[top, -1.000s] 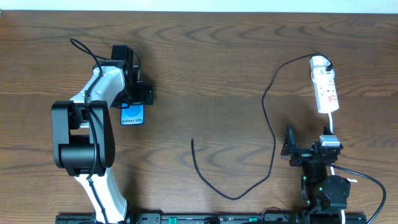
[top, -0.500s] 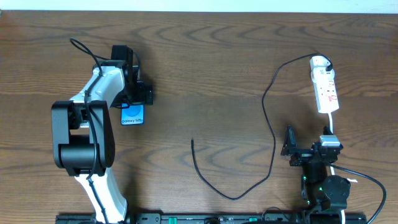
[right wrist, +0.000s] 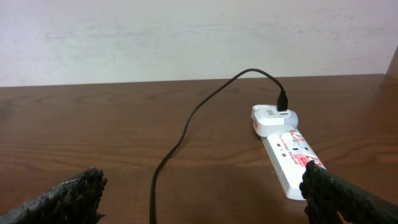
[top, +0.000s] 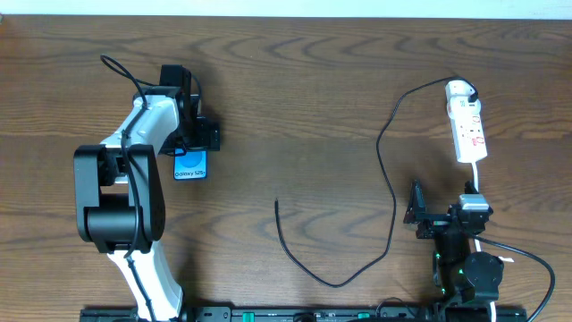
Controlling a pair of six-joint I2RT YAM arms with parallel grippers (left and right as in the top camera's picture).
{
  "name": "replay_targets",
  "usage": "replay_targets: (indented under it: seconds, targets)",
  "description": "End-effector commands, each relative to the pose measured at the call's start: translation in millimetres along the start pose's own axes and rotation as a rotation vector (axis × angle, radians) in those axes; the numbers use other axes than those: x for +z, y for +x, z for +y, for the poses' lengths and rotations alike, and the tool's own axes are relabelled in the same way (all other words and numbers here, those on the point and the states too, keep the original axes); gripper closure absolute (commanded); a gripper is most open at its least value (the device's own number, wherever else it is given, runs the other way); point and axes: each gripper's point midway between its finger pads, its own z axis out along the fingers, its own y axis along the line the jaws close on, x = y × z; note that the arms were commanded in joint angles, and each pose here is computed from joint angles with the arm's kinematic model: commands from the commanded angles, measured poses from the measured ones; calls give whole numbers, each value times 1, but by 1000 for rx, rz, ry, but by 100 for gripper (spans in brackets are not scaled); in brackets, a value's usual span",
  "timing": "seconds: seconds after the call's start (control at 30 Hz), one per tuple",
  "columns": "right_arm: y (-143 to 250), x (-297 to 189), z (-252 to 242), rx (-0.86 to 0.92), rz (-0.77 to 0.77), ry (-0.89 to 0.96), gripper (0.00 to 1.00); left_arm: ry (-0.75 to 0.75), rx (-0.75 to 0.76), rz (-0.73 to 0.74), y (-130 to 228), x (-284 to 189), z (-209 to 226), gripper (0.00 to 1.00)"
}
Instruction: Plug charger to phone and switch on socket
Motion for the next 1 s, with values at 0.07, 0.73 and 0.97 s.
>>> replay_targets:
  seconds: [0.07, 0.73, 0.97]
  targets:
    - [-1, -1, 2, -9, -5, -10, 1, 31, 5, 57, 17, 14, -4, 2]
    - [-1, -1, 2, -9, -5, -10, 1, 24, 5, 56, 17, 14, -3, 7]
    - [-1, -1, 2, -9, -5, -10, 1, 24, 5, 56, 17, 14, -3, 7]
